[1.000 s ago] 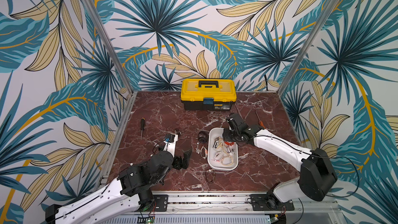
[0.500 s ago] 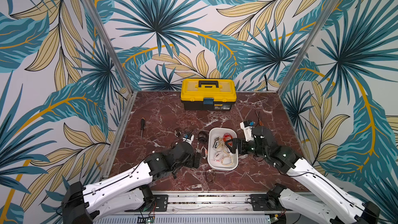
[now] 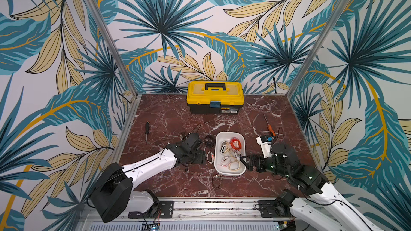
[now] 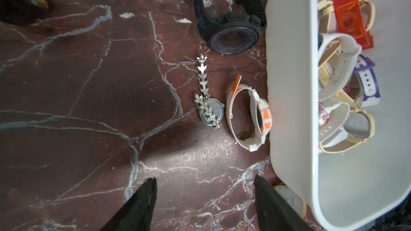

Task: Put the watch into the storage box
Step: Place the watch in the storage box, then pick up the watch at the center of the board.

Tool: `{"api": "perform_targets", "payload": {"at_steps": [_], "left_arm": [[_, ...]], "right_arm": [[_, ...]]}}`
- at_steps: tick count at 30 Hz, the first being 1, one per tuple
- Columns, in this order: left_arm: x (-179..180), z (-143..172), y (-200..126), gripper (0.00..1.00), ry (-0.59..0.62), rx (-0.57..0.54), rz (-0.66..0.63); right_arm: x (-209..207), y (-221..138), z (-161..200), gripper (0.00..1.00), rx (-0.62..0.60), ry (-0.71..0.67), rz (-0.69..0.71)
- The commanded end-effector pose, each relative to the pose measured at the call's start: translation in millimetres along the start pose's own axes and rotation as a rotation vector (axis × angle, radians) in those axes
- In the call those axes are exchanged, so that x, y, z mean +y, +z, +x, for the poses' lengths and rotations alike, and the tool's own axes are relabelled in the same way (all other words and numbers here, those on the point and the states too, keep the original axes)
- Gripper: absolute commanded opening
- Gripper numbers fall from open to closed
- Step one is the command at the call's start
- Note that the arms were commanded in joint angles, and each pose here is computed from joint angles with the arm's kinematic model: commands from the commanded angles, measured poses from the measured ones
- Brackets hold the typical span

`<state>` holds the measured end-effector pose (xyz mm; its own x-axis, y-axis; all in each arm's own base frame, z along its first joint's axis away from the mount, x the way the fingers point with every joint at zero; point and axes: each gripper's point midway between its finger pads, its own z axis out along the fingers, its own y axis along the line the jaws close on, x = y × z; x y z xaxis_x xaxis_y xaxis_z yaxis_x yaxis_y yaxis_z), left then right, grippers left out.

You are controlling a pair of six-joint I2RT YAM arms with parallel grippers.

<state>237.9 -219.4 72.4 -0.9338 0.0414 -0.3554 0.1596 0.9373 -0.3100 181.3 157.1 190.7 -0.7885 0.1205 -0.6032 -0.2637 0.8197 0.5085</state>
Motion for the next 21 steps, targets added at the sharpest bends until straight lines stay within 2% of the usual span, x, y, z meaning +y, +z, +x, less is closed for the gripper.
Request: {"api": "perform_targets", "payload": {"at_steps": [1, 11, 21], "left_arm": [[-14, -23, 2, 0.70, 0.037, -0.022, 0.025], [-4, -46, 42, 0.58, 0.053, 0.025, -0.061], [0, -66, 57, 0.49, 0.062, 0.000, -0.093]], "right_arm": [[-6, 5, 11, 1.00, 0.039, 0.014, 0.017], [4, 2, 10, 1.00, 0.038, 0.006, -0.033], [8, -4, 13, 1.00, 0.039, -0.004, -0.062]]}}
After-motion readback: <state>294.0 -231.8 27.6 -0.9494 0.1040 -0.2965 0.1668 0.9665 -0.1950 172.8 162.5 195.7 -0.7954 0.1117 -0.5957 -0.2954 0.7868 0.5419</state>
